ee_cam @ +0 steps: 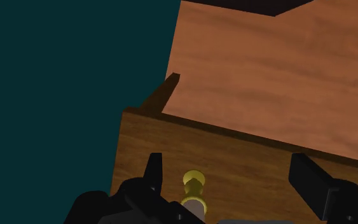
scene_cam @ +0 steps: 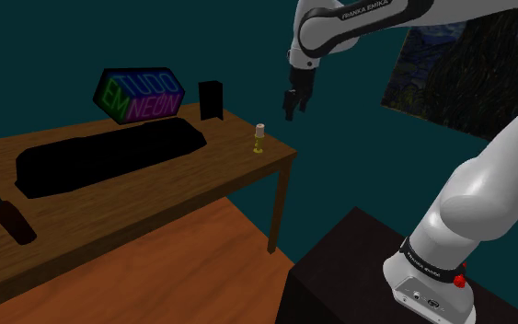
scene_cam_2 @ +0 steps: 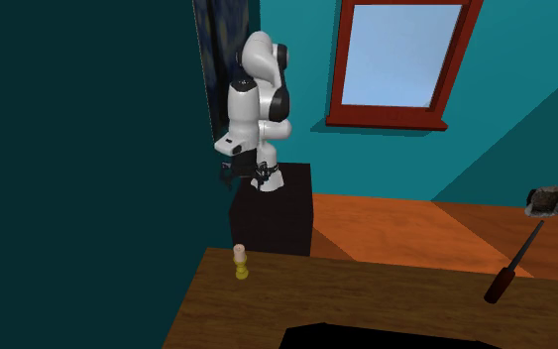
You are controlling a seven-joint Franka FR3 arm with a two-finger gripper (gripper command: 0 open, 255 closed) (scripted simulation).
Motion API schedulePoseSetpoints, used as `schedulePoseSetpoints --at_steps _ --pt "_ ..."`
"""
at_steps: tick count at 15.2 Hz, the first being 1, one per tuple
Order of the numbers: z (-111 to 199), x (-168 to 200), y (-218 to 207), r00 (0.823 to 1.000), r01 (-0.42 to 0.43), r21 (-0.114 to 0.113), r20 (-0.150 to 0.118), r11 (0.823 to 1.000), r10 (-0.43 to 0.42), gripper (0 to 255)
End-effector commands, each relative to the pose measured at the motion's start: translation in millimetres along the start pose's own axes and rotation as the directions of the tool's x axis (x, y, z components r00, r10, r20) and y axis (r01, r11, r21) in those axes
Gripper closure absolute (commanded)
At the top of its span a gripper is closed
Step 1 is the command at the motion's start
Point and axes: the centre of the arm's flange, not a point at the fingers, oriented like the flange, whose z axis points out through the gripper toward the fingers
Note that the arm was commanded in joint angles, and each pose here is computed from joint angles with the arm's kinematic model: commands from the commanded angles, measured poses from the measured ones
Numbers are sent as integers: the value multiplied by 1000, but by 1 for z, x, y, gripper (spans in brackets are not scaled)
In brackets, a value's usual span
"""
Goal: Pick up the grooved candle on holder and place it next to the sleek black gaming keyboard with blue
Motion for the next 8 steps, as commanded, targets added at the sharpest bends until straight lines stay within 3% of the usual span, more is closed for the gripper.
schedulePoseSetpoints --at_steps 1,8 --pt "16 23 6 1000 9 8 1 1000 -9 0" --pt "69 98 19 999 40 35 5 999 -40 0"
